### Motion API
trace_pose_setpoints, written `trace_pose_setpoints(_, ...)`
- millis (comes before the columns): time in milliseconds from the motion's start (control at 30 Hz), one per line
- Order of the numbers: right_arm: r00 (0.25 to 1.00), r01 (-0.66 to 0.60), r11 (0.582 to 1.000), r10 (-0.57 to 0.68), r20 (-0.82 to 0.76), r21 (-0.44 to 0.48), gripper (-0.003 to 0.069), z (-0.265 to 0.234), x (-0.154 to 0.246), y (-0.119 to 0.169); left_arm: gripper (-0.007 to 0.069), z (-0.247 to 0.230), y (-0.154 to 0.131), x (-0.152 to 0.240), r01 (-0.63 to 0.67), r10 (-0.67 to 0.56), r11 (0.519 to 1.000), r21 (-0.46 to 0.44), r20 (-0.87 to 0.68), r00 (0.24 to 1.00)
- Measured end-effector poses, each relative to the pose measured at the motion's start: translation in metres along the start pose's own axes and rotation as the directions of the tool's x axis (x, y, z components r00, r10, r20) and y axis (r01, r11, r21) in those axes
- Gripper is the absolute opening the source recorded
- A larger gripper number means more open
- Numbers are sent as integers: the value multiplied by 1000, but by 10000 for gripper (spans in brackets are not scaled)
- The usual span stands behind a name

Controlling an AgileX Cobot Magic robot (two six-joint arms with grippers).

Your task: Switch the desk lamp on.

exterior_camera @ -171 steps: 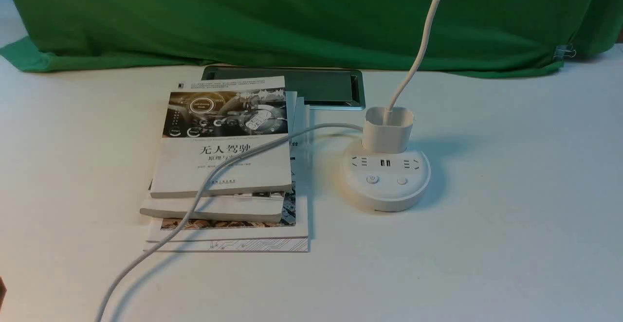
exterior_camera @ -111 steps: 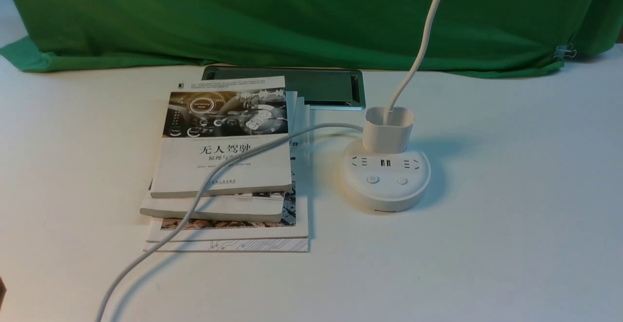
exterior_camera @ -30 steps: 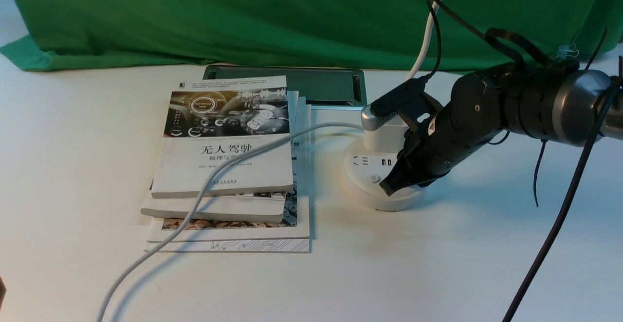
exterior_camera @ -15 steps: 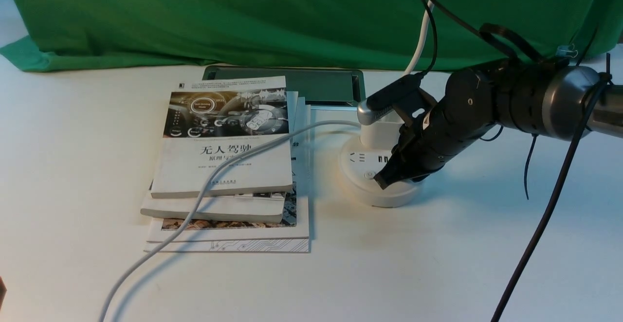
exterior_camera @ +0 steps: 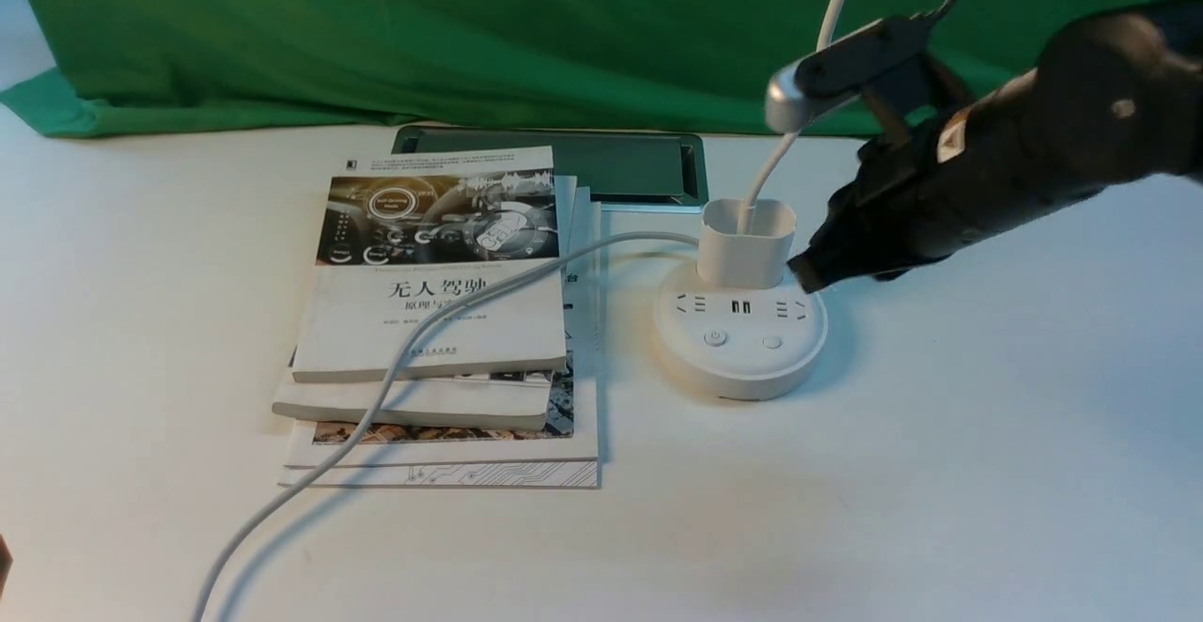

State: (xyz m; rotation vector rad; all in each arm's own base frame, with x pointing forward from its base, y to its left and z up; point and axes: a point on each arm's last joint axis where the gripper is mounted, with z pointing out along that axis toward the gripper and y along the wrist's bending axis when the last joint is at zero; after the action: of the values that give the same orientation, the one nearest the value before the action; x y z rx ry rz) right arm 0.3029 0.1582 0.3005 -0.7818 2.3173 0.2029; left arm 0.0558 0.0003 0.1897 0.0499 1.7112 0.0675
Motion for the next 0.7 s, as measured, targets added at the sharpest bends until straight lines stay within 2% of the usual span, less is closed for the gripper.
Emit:
trace_pose_setpoints(133,997,-14,1000,13,78,9,45,-43,23,6,21,0,0,0,0,0,1000,0,0,1000)
trace_pose_setpoints(233,979,-32,999,27,204,23,53,-76,46,12,21,0,0,0,0,0,1000,0,0,1000)
trace_pose_setpoints(300,940,-75,997,60,336,33,57,-106,70,17,21,0,0,0,0,0,1000,0,0,1000)
trace_pose_setpoints(433,889,-135,991,113,444,18,67,-134,97,23,21,0,0,0,0,0,1000,0,0,1000)
trace_pose_setpoints(700,784,-109,992,42,620,71,80,-171,146,31,21,0,0,0,0,0,1000,0,0,1000)
